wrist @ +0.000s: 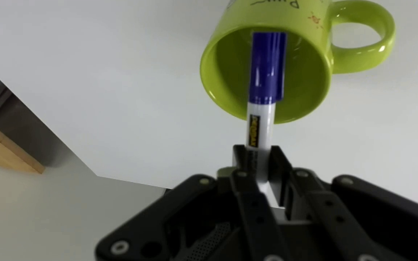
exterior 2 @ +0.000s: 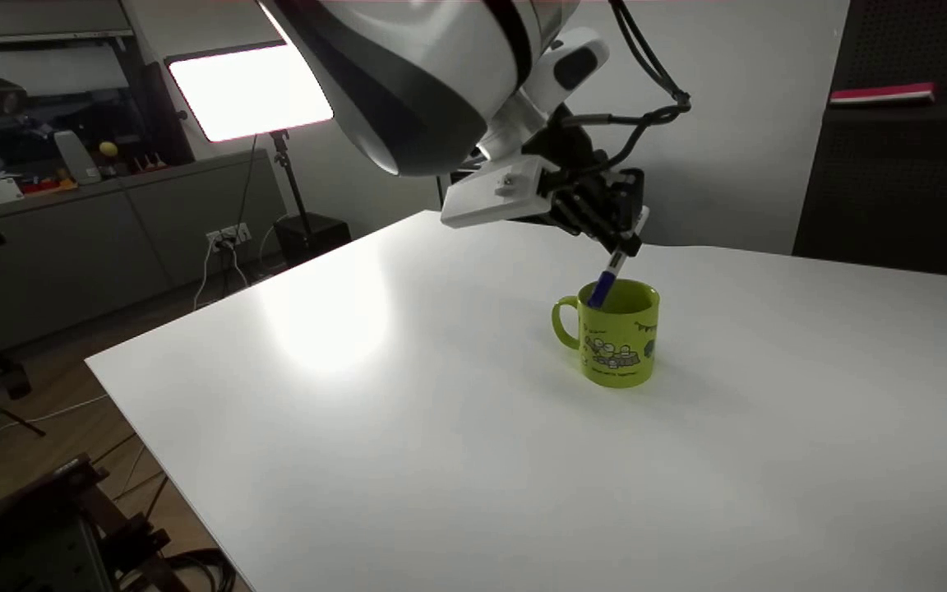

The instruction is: Pick the marker and put it in the cup

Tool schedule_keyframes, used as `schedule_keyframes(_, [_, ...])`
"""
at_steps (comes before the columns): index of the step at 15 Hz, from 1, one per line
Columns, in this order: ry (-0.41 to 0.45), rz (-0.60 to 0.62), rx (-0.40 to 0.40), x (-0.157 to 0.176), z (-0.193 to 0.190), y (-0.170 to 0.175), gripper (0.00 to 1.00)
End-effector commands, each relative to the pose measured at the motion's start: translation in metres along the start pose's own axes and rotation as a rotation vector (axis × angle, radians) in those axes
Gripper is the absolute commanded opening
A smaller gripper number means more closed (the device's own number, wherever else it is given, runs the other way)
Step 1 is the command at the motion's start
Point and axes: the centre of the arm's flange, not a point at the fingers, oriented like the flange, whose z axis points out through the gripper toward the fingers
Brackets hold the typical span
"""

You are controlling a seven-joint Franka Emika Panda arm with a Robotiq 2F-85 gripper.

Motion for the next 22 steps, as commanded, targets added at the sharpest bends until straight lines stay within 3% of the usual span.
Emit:
schedule_keyframes(1, [-0.001,-0.024,0.000,0.030,0.004,-0.003,0.04])
schedule_keyframes(9, [0.094,-0.020,0.003,0.039,0.014,0.001,0.04])
schedule_keyframes(22, [0.069,-0.011,0.032,0.025,0.031,-0.006,0.04])
